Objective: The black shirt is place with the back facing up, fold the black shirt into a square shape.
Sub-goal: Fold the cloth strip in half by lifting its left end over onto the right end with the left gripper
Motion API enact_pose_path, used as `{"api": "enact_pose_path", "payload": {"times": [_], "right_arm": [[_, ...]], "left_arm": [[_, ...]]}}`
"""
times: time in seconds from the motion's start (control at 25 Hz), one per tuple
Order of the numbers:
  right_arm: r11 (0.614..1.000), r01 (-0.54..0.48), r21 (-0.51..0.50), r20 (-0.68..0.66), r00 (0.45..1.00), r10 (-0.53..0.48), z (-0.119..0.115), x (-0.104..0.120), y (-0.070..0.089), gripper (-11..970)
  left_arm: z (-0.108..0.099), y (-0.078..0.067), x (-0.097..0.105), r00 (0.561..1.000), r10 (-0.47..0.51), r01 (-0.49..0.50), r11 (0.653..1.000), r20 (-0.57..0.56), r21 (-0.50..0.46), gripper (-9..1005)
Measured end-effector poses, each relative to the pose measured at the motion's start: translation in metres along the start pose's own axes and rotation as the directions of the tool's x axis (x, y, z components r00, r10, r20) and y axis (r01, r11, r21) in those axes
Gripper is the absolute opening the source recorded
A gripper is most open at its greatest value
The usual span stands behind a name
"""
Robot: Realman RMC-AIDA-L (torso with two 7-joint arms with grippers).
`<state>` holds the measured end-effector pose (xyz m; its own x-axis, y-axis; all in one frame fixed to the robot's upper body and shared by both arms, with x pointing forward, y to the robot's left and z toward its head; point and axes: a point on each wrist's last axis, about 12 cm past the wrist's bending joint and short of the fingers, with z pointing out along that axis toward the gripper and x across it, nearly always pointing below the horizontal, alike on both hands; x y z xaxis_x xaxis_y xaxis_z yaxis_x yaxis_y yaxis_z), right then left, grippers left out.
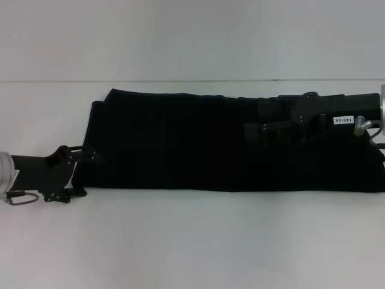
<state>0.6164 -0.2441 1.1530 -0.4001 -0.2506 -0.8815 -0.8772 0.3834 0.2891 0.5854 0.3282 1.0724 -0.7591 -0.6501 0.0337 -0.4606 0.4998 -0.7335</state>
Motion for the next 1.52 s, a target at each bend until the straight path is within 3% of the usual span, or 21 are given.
{"api": "enact_pose_path", "payload": {"times": [0.52, 1.24, 1.52], "right_arm": [[1.0, -0.017, -0.004, 0.014, 1.0, 0.017, -0.001, 0.003, 0.001, 915], [1.0, -0.027, -0.001, 0.02, 0.999, 0.027, -0.003, 0.007, 0.002, 915], [1.0, -0.03, -0.002, 0.032, 0.999, 0.03, -0.004, 0.007, 0.002, 914]], "left_arm": [[0.0, -0.007, -0.01, 0.997, 0.046, -0.045, 0.999, 0.059, -0.008, 898], [0.001, -0.008, -0.008, 0.991, 0.125, -0.125, 0.992, 0.044, -0.005, 898], [0.0, -0.005, -0.007, 0.986, 0.157, -0.157, 0.988, 0.05, -0.008, 561]]}}
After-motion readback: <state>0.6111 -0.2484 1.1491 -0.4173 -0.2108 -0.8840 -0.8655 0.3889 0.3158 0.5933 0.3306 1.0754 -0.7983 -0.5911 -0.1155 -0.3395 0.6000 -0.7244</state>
